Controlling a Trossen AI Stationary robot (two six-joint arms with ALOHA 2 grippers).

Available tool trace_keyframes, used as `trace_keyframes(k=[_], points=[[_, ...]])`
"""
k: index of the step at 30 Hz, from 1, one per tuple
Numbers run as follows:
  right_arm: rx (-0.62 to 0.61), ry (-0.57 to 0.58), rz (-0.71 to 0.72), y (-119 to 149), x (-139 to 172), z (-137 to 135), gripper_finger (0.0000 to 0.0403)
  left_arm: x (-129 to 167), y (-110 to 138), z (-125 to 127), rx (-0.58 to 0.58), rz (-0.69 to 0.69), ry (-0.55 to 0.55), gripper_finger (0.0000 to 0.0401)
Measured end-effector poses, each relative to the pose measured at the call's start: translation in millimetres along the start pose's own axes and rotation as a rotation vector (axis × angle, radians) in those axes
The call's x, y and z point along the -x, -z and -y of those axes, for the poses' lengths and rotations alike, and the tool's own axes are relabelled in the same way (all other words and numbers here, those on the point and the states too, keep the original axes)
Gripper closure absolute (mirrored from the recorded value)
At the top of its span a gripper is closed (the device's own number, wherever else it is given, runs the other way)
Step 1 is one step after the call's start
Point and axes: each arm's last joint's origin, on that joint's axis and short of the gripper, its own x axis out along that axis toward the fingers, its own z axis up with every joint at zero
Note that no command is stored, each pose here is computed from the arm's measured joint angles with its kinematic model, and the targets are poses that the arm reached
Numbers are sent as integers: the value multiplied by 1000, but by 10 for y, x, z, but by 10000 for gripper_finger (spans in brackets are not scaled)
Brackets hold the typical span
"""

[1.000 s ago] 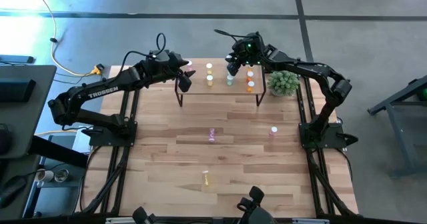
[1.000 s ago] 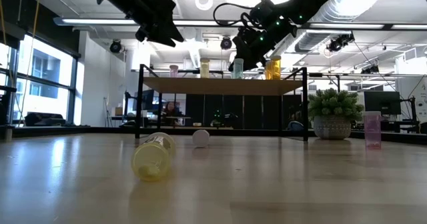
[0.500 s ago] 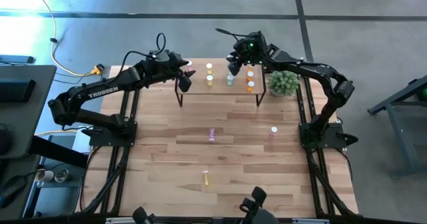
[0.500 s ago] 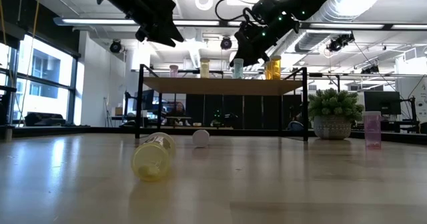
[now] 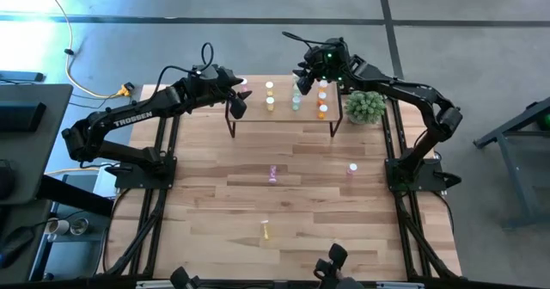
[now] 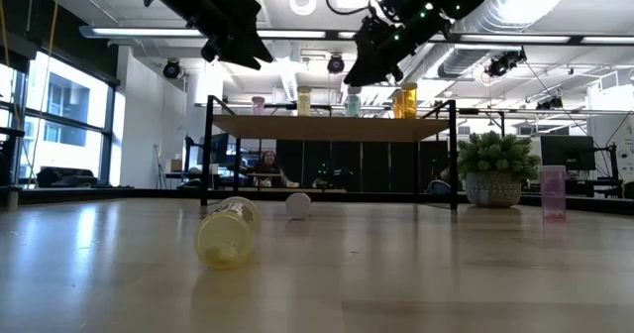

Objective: Pick and place medicine bottles onto shelf by color
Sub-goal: Put the right pink pill bottle aligned with the other pink pill bottle on the shelf

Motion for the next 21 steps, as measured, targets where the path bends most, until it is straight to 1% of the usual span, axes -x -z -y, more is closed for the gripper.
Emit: trace_keyframes(k=[6, 10, 13, 16, 21], points=[[11, -28, 2, -98, 272, -115, 261, 2, 7, 26, -6, -8, 14, 162], [32, -69, 5, -159, 461, -276, 261, 9, 6, 98, -74, -6, 39, 162], [51, -110, -4, -181, 589, -428, 261, 17, 9, 160, -104, -7, 56, 162], [64, -158, -46, -161, 703, -591, 261, 27, 18, 223, -117, -14, 74, 162], [98, -244, -157, -63, 841, -874, 261, 47, 46, 333, -140, -37, 111, 162]])
